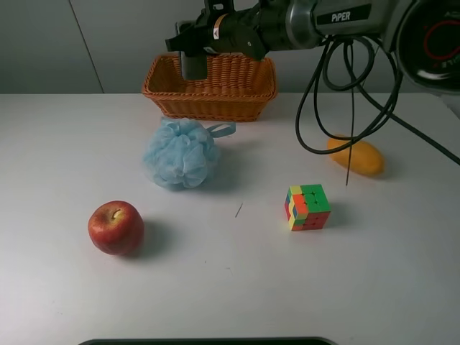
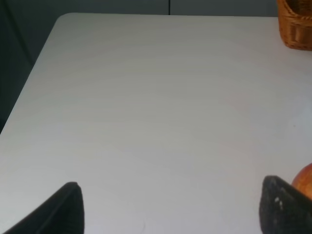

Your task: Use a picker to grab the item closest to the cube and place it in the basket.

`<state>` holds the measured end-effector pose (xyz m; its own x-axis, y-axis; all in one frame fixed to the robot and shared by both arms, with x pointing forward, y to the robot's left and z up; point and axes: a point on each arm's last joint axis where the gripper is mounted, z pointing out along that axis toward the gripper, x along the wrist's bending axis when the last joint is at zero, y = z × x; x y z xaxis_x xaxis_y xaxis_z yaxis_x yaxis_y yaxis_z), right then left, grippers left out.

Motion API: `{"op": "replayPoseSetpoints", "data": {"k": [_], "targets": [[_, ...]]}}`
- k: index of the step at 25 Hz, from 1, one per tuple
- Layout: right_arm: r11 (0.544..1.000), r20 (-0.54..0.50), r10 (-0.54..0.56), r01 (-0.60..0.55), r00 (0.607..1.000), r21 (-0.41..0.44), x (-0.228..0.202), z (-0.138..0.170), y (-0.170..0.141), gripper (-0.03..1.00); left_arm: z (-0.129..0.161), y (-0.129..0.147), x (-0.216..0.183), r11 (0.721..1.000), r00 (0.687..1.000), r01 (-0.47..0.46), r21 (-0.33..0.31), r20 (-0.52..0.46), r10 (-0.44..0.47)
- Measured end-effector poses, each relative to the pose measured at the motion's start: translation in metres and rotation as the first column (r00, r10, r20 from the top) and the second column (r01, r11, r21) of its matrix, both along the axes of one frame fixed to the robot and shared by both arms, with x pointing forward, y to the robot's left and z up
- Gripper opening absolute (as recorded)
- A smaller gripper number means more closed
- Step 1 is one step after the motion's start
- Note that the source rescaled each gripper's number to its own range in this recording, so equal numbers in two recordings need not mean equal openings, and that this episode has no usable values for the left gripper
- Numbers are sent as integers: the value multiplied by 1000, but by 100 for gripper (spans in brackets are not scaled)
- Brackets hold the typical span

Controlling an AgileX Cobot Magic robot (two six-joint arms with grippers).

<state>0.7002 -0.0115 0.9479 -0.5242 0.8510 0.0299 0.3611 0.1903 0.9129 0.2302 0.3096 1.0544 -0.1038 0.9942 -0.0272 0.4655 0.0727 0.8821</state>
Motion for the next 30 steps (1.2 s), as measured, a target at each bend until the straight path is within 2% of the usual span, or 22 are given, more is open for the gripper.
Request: {"op": "replayPoseSetpoints", "data": {"k": [8,9,10,11,12,13,15,20,24,26,30], "targets": [[1000,9,-17,17,1000,14,6,2,-7,0,0,0,0,1000,1000,0,0,0,0],[1000,9,-17,17,1000,14,6,2,-7,12,0,0,0,1000,1000,0,0,0,0],[1000,9,-17,17,1000,14,6,2,-7,47,0,0,0,1000,1000,0,0,0,0],[1000,10,-16,16,1000,12,6,2,-7,77,0,0,0,1000,1000,0,0,0,0],[1000,16,-12,12,1000,9,7,2,-7,90,0,0,0,1000,1000,0,0,0,0],[1000,17,-11,10,1000,7,7,2,-7,95,0,0,0,1000,1000,0,0,0,0],[1000,21,-8,8,1000,1,7,2,-7,99,0,0,0,1000,1000,0,0,0,0],[1000,13,-12,13,1000,-14,6,3,-8,100,0,0,0,1000,1000,0,0,0,0],[996,-2,-48,47,999,-81,1,30,-17,100,0,0,0,1000,1000,0,0,0,0],[987,-11,-81,78,997,-141,-7,58,-26,100,0,0,0,1000,1000,0,0,0,0],[927,-55,-121,93,991,-363,-35,119,-56,100,0,0,0,1000,1000,0,0,0,0]]}}
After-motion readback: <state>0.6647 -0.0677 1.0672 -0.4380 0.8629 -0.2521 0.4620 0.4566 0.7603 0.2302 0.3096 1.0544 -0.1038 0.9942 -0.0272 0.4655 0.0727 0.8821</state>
